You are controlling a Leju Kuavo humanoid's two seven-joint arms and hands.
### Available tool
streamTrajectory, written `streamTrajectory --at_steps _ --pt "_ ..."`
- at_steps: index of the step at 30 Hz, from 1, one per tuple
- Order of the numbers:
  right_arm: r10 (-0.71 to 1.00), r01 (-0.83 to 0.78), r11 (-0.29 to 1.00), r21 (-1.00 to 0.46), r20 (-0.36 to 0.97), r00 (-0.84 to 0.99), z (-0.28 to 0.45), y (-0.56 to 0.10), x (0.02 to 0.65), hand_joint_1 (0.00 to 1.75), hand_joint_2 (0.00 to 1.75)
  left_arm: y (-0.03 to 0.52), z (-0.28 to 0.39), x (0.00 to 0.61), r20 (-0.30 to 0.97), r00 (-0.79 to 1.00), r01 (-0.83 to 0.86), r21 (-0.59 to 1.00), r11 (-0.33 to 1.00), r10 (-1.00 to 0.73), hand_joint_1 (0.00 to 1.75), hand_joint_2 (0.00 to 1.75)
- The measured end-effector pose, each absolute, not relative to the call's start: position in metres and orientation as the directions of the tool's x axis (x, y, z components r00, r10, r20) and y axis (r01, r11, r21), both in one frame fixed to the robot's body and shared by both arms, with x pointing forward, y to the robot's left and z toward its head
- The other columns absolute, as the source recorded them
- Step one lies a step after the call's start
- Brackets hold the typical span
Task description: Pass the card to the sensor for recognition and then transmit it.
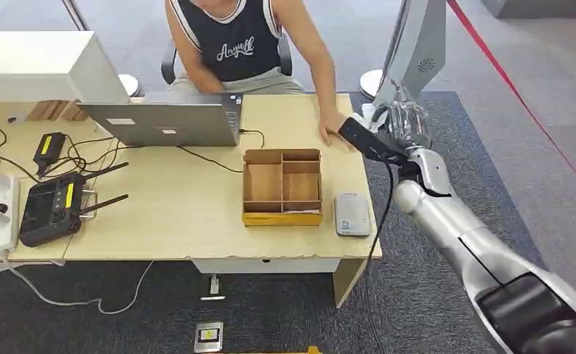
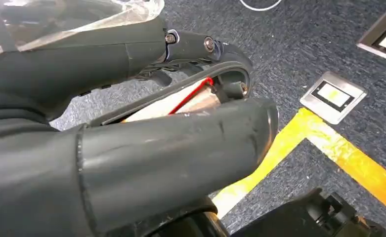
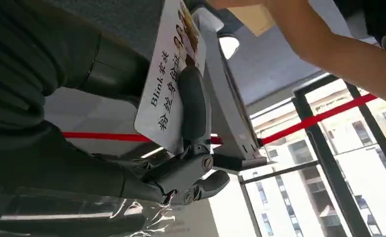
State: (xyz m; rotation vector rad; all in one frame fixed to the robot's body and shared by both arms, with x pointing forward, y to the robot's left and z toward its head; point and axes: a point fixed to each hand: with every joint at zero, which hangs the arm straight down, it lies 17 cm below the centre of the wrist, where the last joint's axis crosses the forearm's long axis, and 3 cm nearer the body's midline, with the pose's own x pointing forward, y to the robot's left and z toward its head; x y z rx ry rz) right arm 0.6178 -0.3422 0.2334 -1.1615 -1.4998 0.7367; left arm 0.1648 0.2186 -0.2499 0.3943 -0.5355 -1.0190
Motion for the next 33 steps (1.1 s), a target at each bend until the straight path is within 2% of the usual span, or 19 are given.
streamTrajectory --at_steps 13,33 --pt "0.931 0.175 0.312 -0.934 0.337 0.139 0.159 -0.386 0.589 1.75 1.75 0.217 -0.25 0.164 0.236 0.42 0.691 0.542 0.478 -0.876 0.0 0.0" --pt "0.936 0.093 0.314 -0.945 0.324 0.137 0.116 -0.379 0.57 1.75 1.75 0.212 -0.249 0.164 0.243 0.421 0.69 0.54 0.482 -0.874 0.0 0.0"
